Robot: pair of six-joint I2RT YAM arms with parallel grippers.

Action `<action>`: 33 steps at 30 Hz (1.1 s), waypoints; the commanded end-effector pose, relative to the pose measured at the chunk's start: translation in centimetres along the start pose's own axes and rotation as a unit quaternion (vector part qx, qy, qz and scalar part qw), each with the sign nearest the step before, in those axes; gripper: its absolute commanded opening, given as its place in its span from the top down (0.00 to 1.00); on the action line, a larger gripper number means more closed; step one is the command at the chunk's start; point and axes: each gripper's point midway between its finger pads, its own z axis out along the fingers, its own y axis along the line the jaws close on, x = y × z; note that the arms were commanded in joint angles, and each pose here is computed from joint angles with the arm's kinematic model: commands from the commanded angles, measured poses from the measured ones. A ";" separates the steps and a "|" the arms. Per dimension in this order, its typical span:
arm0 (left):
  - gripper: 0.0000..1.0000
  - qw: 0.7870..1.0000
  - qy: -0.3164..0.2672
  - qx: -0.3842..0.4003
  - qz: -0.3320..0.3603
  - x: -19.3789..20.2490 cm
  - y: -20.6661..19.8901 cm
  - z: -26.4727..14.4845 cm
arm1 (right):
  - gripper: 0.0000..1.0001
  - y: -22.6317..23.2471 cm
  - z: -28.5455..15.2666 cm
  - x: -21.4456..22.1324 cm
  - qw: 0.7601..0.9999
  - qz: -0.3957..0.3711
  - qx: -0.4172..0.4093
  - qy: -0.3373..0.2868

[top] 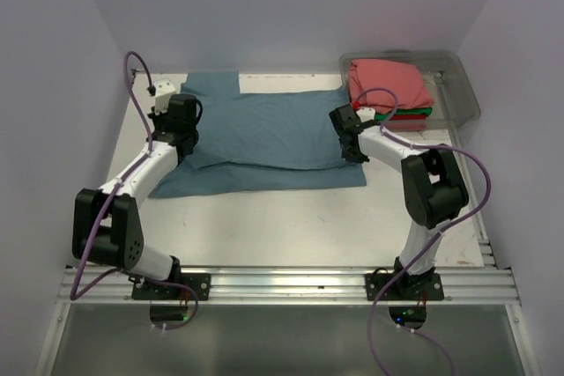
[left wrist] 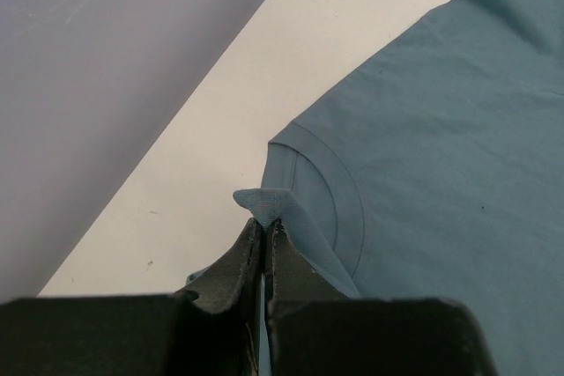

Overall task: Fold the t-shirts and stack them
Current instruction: Fold the flattened tshirt in 1/3 of the way

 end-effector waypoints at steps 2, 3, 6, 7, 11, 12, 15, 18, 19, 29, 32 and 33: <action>1.00 0.998 -0.037 0.006 -0.045 -3.6 -0.8 0.6 | 1.00 -0.1 -0.3 -2.0 0.999 0.021 0.008 -0.031; 1.00 0.998 -0.036 0.008 -0.044 -3.5 -0.9 0.7 | 1.00 -0.1 -0.2 -2.1 0.999 0.023 0.008 -0.032; 1.00 0.998 -0.036 0.009 -0.042 -3.6 -1.4 1.2 | 1.00 -0.2 -0.1 -2.3 0.999 0.026 0.013 -0.036; 1.00 0.998 -0.038 0.010 -0.043 -3.7 -1.5 1.3 | 1.00 -0.2 -0.1 -2.5 0.999 0.027 0.014 -0.037; 1.00 0.999 -0.032 0.009 -0.039 -3.3 -2.0 2.1 | 1.00 0.1 0.3 -2.7 0.999 0.030 0.019 -0.037; 1.00 0.999 -0.032 0.010 -0.039 -3.3 -2.1 2.2 | 1.00 0.0 0.4 -2.8 0.999 0.033 0.020 -0.037; 1.00 0.999 -0.029 0.008 -0.037 -3.1 -2.2 2.6 | 1.00 0.0 0.5 -3.0 0.998 0.034 0.025 -0.040; 1.00 0.999 -0.029 0.006 -0.038 -3.0 -2.1 2.9 | 1.00 -0.3 0.5 -3.2 0.998 0.039 0.029 -0.045; 1.00 0.999 -0.026 0.005 -0.036 -2.7 -2.1 3.2 | 1.00 -0.2 0.6 -3.2 0.998 0.037 0.027 -0.045; 1.00 0.999 -0.024 0.022 -0.034 -2.4 -4.1 5.7 | 1.00 0.5 1.6 -3.0 0.998 0.034 0.027 -0.036; 1.00 0.999 -0.019 0.035 -0.032 -2.2 -5.2 6.4 | 1.00 0.6 1.8 -2.9 0.998 0.034 0.027 -0.035; 1.00 0.999 -0.017 0.039 -0.032 -2.0 -5.5 6.6 | 1.00 0.6 1.9 -2.8 0.998 0.034 0.026 -0.034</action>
